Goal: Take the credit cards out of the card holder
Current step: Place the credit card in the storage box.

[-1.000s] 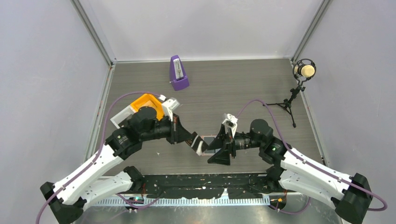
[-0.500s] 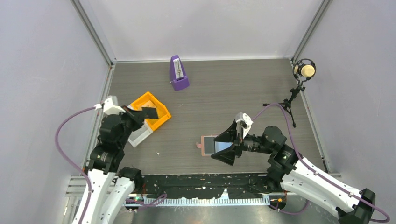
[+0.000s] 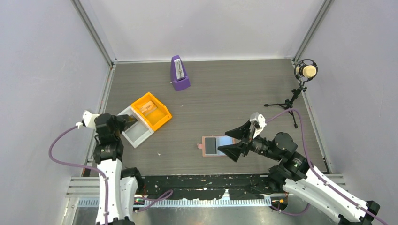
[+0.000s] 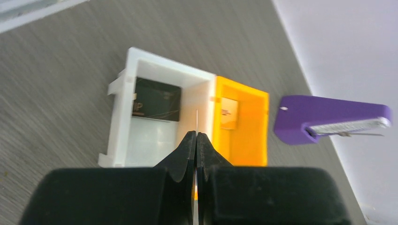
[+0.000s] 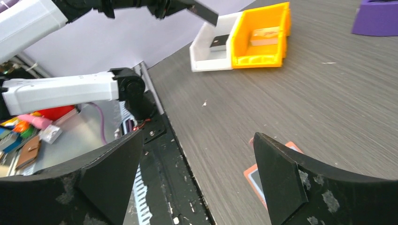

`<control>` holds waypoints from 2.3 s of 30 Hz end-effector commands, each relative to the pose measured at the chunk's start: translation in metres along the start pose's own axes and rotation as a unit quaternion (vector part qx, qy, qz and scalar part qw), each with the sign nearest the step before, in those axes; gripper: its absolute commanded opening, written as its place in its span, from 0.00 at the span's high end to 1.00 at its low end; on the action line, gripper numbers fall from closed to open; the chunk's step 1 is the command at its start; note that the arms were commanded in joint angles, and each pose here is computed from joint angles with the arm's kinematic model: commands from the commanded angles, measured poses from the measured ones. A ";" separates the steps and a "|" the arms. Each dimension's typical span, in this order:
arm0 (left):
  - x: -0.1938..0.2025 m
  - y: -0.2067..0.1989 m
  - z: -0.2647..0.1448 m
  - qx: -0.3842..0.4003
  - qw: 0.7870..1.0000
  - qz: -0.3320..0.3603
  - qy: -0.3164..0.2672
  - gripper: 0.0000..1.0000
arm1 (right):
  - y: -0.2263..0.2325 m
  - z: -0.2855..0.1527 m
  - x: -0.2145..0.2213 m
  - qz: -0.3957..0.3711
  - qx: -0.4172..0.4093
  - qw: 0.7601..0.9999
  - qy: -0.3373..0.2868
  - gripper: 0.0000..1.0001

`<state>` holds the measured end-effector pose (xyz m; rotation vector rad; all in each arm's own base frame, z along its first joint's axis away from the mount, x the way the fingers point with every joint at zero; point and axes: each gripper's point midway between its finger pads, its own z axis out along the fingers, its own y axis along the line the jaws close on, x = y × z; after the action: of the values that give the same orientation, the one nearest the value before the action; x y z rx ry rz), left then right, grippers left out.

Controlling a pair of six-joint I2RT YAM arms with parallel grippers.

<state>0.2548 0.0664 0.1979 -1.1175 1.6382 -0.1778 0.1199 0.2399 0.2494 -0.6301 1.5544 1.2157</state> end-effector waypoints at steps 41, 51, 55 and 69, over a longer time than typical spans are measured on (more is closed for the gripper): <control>0.017 0.035 0.088 -0.046 0.995 0.087 -0.015 1.00 | -0.021 -0.023 -0.029 -0.027 0.108 0.994 -0.004 0.05; 0.023 0.041 0.092 -0.059 0.992 0.110 0.005 0.89 | -0.023 -0.023 -0.029 -0.026 0.112 0.993 -0.004 0.05; 0.026 0.044 0.094 -0.065 0.991 0.116 0.012 0.86 | -0.027 -0.022 -0.026 -0.025 0.121 0.992 -0.003 0.05; 0.022 0.048 0.094 -0.085 0.988 0.127 0.014 0.69 | -0.025 -0.024 -0.029 -0.029 0.119 0.992 -0.007 0.05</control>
<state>0.3000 0.1042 0.0979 -1.0280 1.8698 0.0724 0.1404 0.2069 0.2409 -0.5268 1.7038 0.9718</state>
